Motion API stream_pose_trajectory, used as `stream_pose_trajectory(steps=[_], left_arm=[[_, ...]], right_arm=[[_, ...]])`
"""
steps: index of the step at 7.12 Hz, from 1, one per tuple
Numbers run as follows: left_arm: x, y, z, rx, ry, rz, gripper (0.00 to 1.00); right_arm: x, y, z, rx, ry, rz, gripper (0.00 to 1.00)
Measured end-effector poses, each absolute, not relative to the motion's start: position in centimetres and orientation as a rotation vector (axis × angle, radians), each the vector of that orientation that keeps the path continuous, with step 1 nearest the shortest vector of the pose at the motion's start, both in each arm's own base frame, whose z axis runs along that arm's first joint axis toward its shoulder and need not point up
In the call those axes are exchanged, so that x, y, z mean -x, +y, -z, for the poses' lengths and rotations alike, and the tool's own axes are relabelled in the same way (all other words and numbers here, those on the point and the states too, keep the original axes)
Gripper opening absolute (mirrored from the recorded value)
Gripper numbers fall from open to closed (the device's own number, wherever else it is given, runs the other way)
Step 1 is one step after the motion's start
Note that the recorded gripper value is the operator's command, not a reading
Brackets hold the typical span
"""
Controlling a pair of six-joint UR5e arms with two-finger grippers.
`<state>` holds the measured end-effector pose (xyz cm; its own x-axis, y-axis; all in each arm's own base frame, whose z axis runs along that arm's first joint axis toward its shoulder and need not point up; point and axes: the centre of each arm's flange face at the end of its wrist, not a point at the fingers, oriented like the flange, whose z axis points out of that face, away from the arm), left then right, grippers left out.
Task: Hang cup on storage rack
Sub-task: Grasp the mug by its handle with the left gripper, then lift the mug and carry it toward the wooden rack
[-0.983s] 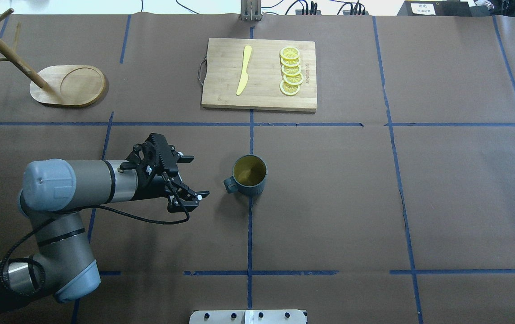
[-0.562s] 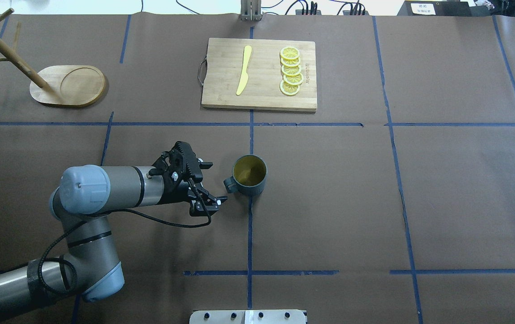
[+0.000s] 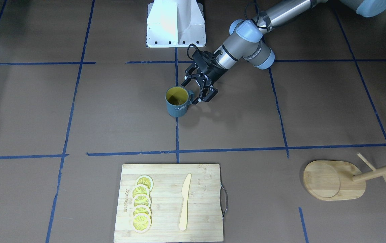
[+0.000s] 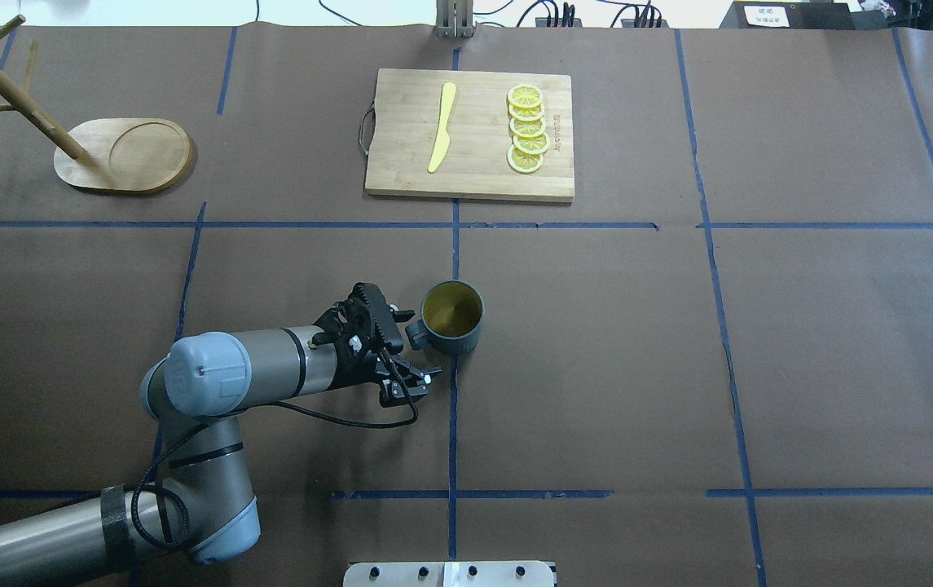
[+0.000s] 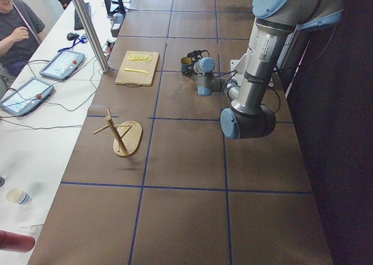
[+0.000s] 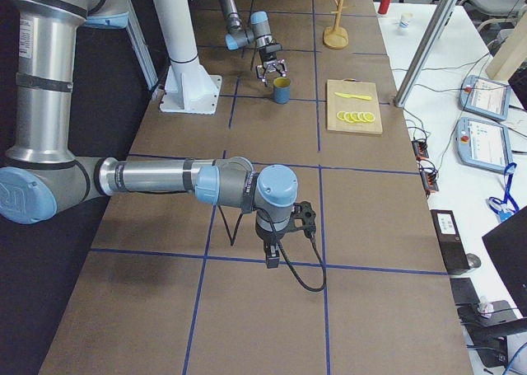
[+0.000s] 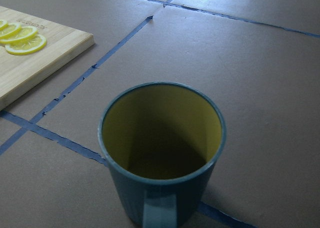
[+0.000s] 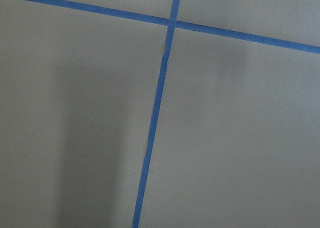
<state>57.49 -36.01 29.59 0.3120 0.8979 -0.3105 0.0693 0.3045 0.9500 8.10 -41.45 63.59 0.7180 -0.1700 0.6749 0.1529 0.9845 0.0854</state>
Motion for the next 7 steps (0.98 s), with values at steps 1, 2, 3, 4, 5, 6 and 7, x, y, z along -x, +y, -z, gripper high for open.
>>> stream_pose_trajectory(steps=[1,2,3,4,5,6,7], left_arm=[[-57.82,-36.13,-29.51,-1.125,1.113,-0.733,0.51],[-57.94,-36.17,-29.55,-1.124,1.110,-0.732,0.30],[-57.97,-36.18,-29.62,-1.122,1.108,-0.732,0.08],[-57.98,-36.19,-29.67,-1.119,1.108,-0.729,0.01],[-57.94,-36.22,-29.71,-1.107,1.117,-0.714,0.00],[-57.79,-36.27,-29.56,-1.087,1.140,-0.680,0.00],[-57.48,-36.30,-29.19,-1.051,1.188,-0.614,0.00]], right_arm=[[-8.10,-41.48,-63.59,-0.024,-0.749,0.179,1.00],[-8.10,-41.49,-63.59,-0.024,-0.749,0.179,1.00],[-8.10,-41.49,-63.60,-0.025,-0.749,0.180,1.00],[-8.10,-41.48,-63.61,-0.025,-0.749,0.181,1.00],[-8.10,-41.49,-63.60,-0.026,-0.749,0.183,1.00],[-8.10,-41.50,-63.59,-0.027,-0.749,0.183,1.00],[-8.10,-41.52,-63.55,-0.029,-0.748,0.184,1.00]])
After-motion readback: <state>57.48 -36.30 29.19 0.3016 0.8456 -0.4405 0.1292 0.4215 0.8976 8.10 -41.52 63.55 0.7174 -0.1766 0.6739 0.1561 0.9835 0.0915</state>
